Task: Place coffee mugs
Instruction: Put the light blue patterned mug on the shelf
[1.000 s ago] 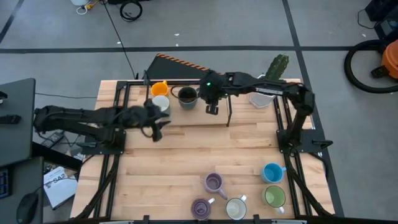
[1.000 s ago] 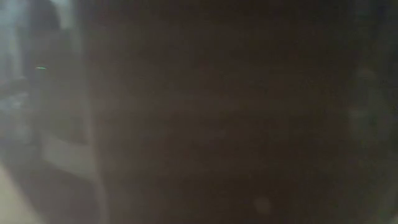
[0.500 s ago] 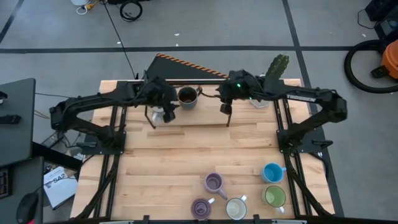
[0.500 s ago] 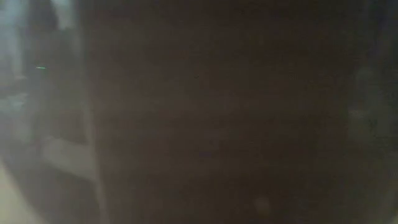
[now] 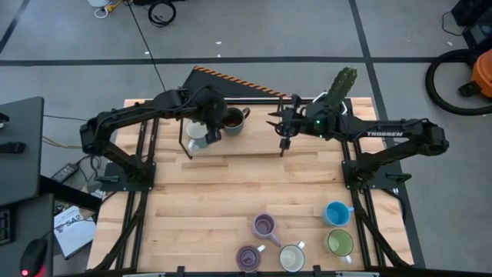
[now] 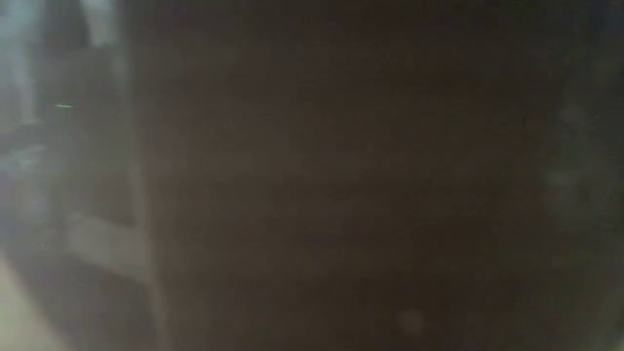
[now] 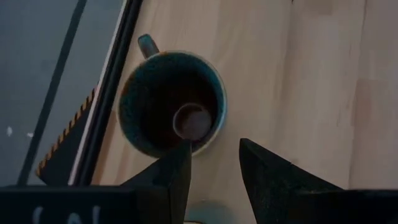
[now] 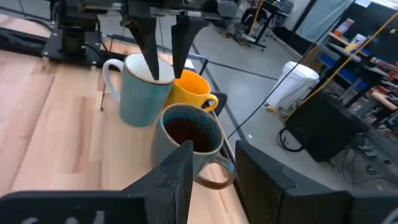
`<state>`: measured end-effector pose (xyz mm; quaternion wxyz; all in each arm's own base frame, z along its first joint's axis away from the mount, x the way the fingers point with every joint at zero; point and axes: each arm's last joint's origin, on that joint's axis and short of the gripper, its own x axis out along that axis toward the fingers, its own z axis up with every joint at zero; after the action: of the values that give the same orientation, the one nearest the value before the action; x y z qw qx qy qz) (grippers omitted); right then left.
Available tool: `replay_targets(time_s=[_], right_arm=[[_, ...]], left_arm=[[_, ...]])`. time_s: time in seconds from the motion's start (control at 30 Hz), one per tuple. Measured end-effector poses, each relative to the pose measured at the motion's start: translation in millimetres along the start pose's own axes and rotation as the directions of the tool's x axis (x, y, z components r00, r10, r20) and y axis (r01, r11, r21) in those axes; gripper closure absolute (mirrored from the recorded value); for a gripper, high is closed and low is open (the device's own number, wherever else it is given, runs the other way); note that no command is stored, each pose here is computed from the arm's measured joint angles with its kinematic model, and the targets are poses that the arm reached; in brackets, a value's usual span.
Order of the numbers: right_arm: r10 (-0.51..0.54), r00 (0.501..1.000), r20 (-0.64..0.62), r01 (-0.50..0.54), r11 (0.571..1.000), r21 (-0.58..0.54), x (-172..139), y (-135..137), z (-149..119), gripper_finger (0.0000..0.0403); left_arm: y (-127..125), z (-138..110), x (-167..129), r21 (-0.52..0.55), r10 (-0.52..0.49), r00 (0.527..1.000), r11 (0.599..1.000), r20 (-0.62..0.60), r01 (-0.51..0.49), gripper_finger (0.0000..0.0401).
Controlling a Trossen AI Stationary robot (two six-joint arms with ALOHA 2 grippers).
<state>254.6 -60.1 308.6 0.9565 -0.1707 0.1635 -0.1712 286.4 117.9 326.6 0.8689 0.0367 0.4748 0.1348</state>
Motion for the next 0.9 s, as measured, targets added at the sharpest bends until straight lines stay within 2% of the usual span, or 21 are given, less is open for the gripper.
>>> replay_targets(time_s=[0.2, 0.53, 0.9], right_arm=[[-0.008, 0.999, 0.031, 0.008, 1.000, -0.005, 0.8, 5.2, -11.8, 0.0277], [0.008, 0.998, 0.057, -0.008, 1.000, 0.000, 3.2, 4.3, -12.6, 0.0277], [0.006, 0.998, 0.066, -0.006, 1.000, 0.006, 3.2, 4.0, -11.7, 0.0277]], left_arm=[[3.0, 4.0, 12.3, 0.060, 0.039, 0.999, 0.997, -0.007, -0.038, 0.0260], [0.8, 5.4, 49.8, 0.121, -0.010, 0.997, 0.993, -0.073, 0.019, 0.0260], [3.8, 0.8, 57.3, 0.142, -0.044, 0.992, 0.988, -0.116, 0.061, 0.0260]])
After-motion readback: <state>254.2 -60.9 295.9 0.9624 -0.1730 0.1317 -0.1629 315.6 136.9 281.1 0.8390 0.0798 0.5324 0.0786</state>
